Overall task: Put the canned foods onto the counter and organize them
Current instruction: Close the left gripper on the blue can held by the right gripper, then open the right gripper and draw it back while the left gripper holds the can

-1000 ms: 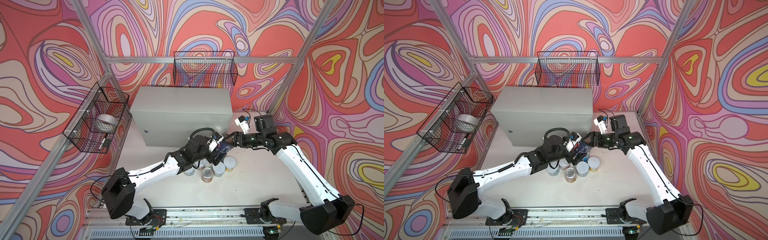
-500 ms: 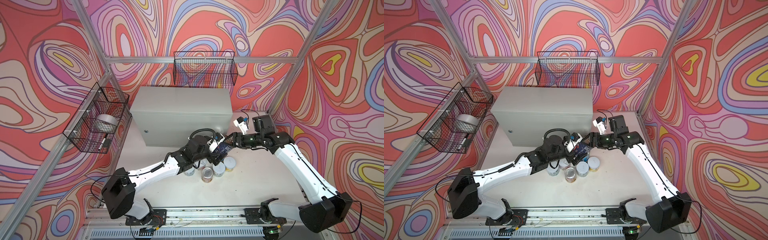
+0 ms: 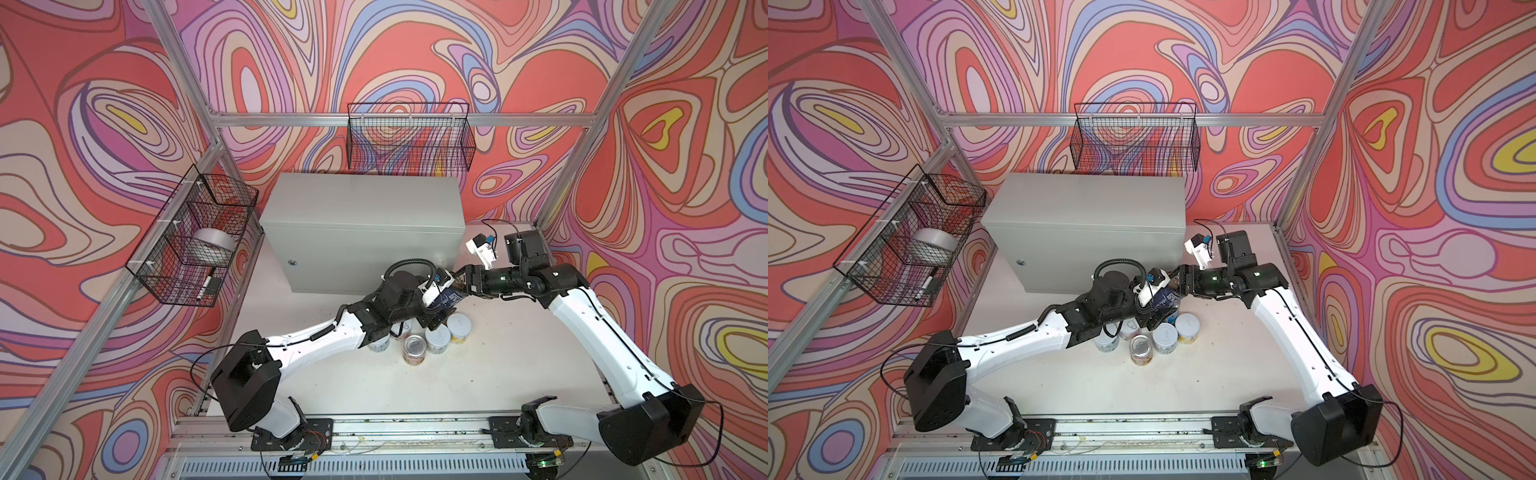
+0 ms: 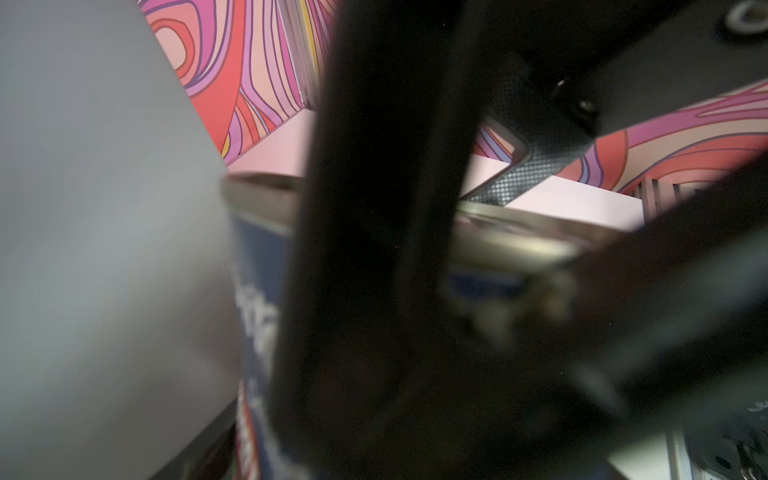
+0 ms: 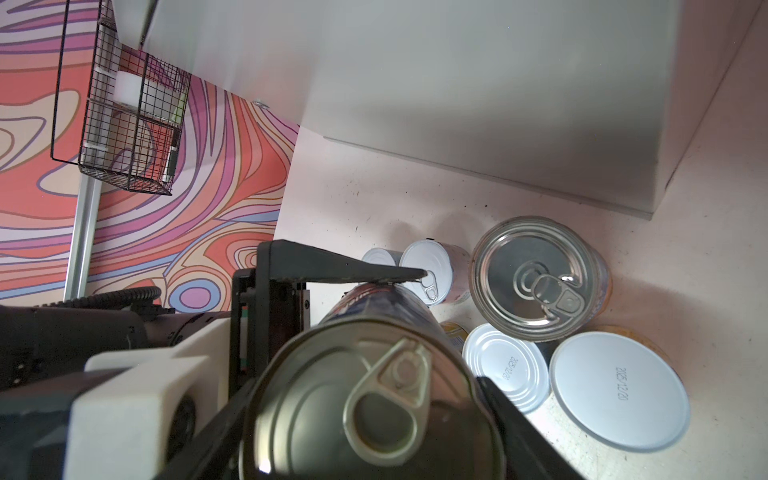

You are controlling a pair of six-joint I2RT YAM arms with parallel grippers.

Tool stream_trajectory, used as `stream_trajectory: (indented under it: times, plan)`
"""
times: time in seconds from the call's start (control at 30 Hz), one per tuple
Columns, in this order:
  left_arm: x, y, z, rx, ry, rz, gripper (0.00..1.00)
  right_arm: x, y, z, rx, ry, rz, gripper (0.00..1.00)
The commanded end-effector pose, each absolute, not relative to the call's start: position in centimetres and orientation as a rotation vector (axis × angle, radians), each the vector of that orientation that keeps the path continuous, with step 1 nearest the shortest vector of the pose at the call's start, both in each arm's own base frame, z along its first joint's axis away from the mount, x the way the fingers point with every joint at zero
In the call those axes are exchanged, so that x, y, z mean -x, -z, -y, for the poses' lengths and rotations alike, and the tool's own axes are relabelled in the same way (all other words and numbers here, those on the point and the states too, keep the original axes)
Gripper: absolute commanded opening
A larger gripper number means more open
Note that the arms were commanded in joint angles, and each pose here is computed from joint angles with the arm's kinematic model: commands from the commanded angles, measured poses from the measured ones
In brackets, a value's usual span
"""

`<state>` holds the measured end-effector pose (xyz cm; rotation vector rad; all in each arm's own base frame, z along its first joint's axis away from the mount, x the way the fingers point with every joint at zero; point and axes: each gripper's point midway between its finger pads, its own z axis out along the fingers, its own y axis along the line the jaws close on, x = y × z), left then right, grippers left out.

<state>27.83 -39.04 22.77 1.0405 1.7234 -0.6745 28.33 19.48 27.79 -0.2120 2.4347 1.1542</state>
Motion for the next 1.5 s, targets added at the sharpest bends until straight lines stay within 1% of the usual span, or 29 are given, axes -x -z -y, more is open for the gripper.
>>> stream_trajectory:
  times: [0.0, 0.2, 0.37, 0.5, 0.6, 0.8, 1.03, 1.17, 1.37, 1.47]
  plan:
    - [-28.2, -24.4, 39.8, -1.042, 0.681, -1.661, 0.84, -28.2, -29.9, -20.3, 0.299, -1.213, -2.338, 0.42]
    - [-27.8, -25.0, 39.9, -1.054, 0.701, -1.633, 0.71, -28.2, -29.5, -20.2, 0.296, -1.201, -2.35, 0.42]
    - [-27.5, -25.3, 39.9, -1.057, 0.712, -1.617, 0.66, -28.4, -28.9, -19.9, 0.285, -1.168, -2.367, 0.45]
    - [-27.4, -25.4, 39.8, -1.049, 0.719, -1.604, 0.63, -28.6, -28.7, -19.6, 0.266, -1.133, -2.375, 0.53]
    - [-27.9, -25.5, 39.6, -1.013, 0.707, -1.614, 0.6, -28.6, -28.4, -19.3, 0.261, -1.107, -2.38, 0.64]
    - [-27.6, -25.1, 39.5, -0.995, 0.738, -1.625, 0.6, -29.0, -28.6, -18.8, 0.236, -1.059, -2.369, 0.73]
    - [-27.5, -25.2, 39.0, -0.978, 0.728, -1.623, 0.59, -29.1, -28.8, -18.4, 0.228, -1.023, -2.367, 0.79]
    - [-27.6, -25.2, 38.8, -0.968, 0.721, -1.625, 0.59, -29.3, -29.0, -18.2, 0.221, -1.002, -2.357, 0.89]
    - [-27.0, -25.5, 38.3, -0.964, 0.733, -1.618, 0.59, -29.6, -28.0, -17.1, 0.177, -0.908, -2.394, 0.91]
    - [-27.0, -25.8, 37.8, -0.954, 0.723, -1.612, 0.59, -29.6, -28.0, -17.1, 0.18, -0.906, -2.389, 0.91]
